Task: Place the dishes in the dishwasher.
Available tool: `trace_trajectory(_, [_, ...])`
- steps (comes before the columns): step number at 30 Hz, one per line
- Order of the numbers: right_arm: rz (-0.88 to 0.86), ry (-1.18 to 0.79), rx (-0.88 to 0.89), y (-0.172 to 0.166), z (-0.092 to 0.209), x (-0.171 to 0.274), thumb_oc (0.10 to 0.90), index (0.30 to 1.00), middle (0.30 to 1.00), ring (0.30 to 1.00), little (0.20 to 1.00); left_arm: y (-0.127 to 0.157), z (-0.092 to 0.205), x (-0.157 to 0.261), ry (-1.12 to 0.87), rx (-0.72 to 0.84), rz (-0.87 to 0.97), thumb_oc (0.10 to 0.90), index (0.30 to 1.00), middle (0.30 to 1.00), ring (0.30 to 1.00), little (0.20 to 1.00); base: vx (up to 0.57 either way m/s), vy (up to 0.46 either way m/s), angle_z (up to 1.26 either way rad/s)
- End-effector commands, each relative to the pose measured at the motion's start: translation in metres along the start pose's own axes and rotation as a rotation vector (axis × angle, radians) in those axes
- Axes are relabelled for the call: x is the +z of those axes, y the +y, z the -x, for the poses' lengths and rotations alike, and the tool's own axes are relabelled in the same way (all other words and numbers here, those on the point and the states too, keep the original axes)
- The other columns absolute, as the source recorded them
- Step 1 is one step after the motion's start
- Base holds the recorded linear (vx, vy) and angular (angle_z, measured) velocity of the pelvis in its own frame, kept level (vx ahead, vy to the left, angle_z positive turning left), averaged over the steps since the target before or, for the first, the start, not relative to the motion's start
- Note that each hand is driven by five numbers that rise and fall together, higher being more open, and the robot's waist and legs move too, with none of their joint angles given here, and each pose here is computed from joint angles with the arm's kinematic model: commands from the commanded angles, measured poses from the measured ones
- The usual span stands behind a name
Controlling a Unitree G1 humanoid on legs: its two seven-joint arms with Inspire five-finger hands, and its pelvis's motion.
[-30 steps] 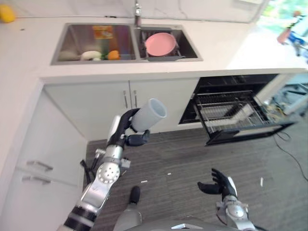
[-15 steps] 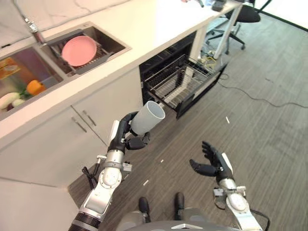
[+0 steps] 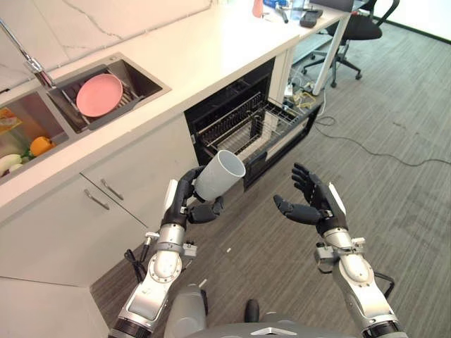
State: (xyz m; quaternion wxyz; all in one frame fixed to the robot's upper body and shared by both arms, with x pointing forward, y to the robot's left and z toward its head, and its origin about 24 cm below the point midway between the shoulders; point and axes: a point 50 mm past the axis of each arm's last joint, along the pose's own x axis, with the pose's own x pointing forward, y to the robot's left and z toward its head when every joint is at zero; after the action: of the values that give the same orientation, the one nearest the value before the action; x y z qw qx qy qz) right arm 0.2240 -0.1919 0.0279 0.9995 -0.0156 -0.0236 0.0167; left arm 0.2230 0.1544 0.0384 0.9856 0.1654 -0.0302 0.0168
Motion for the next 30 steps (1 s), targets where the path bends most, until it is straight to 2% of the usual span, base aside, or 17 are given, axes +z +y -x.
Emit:
trace_trajectory(1, [0.011,-0.274,0.029,0.000,-0.014,0.053,0.800,0.900,0.900,0.900,0.900,0.016,-0.009,0.051,-0.297,0.093,0.036,0.400,0.300,0.300,0.300,0.300,0.15,0.053,-0.17])
trace_trajectory(6, [-0.006,-0.368,0.009,0.009,-0.016,0.067,0.800,0.900,0.900,0.900,0.900,0.019,-0.005,0.049,-0.294,0.120,0.036,0.400,0.300,0.300,0.300,0.300,0.28,0.096,-0.39])
trace_trajectory(15, [-0.081,-0.353,0.007,0.018,-0.005,0.063,0.800,0.900,0.900,0.900,0.900,0.026,-0.003,0.063,-0.403,0.122,-0.084,0.400,0.300,0.300,0.300,0.300,0.11,0.118,-0.11])
trace_trajectory(18, [0.086,-0.404,0.047,0.017,-0.008,0.075,0.800,0.900,0.900,0.900,0.900,0.024,-0.009,0.070,-0.443,0.114,-0.079,0.400,0.300,0.300,0.300,0.300,0.03,0.163,0.08])
trace_trajectory(23, [0.084,-0.440,0.064,0.021,-0.011,0.083,0.800,0.900,0.900,0.900,0.900,0.025,-0.016,0.078,-0.489,0.102,-0.119,0.400,0.300,0.300,0.300,0.300,0.10,0.026,0.22])
trace_trajectory(25, [0.050,-0.462,0.095,0.032,-0.021,0.088,0.800,0.900,0.900,0.900,0.900,0.028,-0.023,0.084,-0.512,0.109,-0.120,0.400,0.300,0.300,0.300,0.300,0.16,-0.118,-0.10])
trace_trajectory(30, [0.018,-0.470,0.156,0.042,-0.023,0.090,0.800,0.900,0.900,0.900,0.900,0.024,-0.019,0.082,-0.516,0.101,-0.123,0.400,0.300,0.300,0.300,0.300,0.12,-0.053,0.05])
